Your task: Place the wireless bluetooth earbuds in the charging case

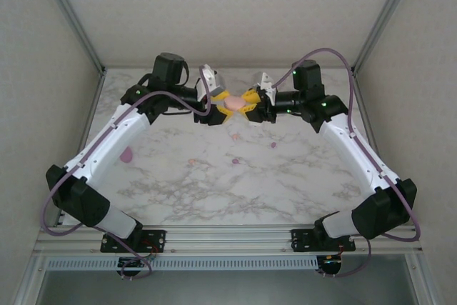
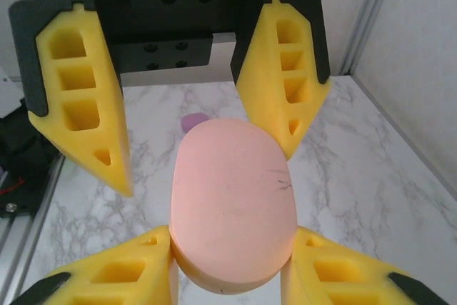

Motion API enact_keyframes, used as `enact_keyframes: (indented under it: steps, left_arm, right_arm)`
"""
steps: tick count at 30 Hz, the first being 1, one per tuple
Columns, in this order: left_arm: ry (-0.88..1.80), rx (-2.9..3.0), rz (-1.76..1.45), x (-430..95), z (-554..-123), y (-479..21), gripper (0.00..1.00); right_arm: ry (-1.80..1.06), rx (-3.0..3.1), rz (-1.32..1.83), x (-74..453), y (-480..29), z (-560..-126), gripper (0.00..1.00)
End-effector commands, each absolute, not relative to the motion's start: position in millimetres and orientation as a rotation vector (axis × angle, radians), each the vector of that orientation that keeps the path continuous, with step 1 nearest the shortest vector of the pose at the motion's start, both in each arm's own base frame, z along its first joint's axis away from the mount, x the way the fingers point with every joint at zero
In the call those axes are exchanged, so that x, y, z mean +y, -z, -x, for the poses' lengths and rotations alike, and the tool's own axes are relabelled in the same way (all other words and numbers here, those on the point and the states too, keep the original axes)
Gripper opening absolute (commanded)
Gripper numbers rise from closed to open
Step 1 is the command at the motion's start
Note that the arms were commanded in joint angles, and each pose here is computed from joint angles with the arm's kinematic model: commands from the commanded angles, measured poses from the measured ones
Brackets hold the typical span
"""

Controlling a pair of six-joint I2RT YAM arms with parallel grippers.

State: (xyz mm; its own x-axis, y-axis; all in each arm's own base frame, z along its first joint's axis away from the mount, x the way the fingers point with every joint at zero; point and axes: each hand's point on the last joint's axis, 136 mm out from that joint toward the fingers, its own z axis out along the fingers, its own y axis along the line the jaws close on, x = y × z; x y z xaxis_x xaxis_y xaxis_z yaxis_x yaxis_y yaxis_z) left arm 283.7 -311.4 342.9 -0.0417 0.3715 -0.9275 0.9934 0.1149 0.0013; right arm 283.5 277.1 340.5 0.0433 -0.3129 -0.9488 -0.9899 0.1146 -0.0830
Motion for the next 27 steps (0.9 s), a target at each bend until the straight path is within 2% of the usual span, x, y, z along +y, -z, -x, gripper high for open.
enact_keyframes:
  steps: [1,10,22,25,27]
  left_arm:
    - [0.893,1.531,-1.401,-309.5,-279.9,-340.9,0.67]
    - [1.009,1.481,-1.316,-320.4,-283.7,-356.4,0.67]
    - [1.083,1.474,-1.264,-326.0,-286.2,-362.3,0.52]
    - [1.077,1.481,-1.254,-325.6,-287.5,-361.4,0.51]
    - [1.068,1.482,-1.239,-325.0,-289.8,-361.8,0.56]
  right_arm:
    - [-0.969,1.387,1.351,277.2,-360.6,-279.4,0.30]
    - [-0.985,1.359,1.310,276.9,-368.8,-280.4,0.31]
    - [-0.967,1.338,1.251,274.5,-371.5,-285.0,0.31]
    - [-0.970,1.316,1.221,272.6,-377.9,-285.8,0.32]
    - [-0.974,1.301,1.197,270.1,-381.9,-286.8,0.32]
